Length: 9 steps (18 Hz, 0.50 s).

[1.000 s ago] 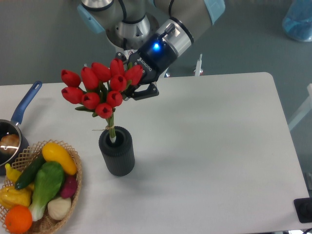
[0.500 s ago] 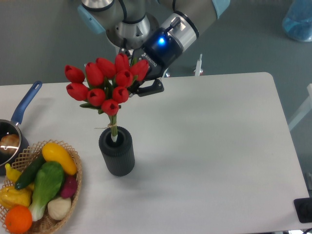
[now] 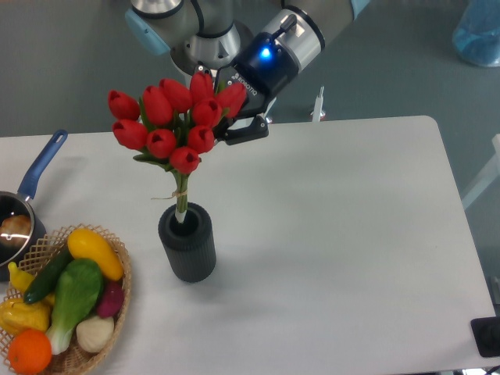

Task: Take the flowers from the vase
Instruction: 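Lift the tulips upward until the stems clear the vase rim, then carry the held tulips away from the vase over the table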

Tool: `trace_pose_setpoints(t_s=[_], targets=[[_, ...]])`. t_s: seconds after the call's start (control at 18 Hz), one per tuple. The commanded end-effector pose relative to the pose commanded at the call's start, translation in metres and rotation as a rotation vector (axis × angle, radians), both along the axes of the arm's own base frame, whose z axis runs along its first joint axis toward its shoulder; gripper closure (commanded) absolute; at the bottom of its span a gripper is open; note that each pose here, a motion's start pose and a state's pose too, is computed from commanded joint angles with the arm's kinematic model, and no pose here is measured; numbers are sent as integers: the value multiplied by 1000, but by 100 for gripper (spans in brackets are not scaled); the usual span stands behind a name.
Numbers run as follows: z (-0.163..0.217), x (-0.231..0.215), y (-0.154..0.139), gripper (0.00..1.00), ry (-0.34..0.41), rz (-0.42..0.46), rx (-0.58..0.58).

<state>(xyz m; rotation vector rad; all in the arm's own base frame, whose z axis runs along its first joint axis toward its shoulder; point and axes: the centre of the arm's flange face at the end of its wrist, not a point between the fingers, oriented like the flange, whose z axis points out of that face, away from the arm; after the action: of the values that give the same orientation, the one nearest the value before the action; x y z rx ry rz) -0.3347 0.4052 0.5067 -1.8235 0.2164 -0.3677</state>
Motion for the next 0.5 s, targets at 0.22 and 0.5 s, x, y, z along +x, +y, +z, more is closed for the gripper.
trace_pose_setpoints(t_s=[0.22, 0.5], targets=[[2, -20, -16, 79, 19, 47, -5], [14, -63, -50, 79, 64, 147, -20]])
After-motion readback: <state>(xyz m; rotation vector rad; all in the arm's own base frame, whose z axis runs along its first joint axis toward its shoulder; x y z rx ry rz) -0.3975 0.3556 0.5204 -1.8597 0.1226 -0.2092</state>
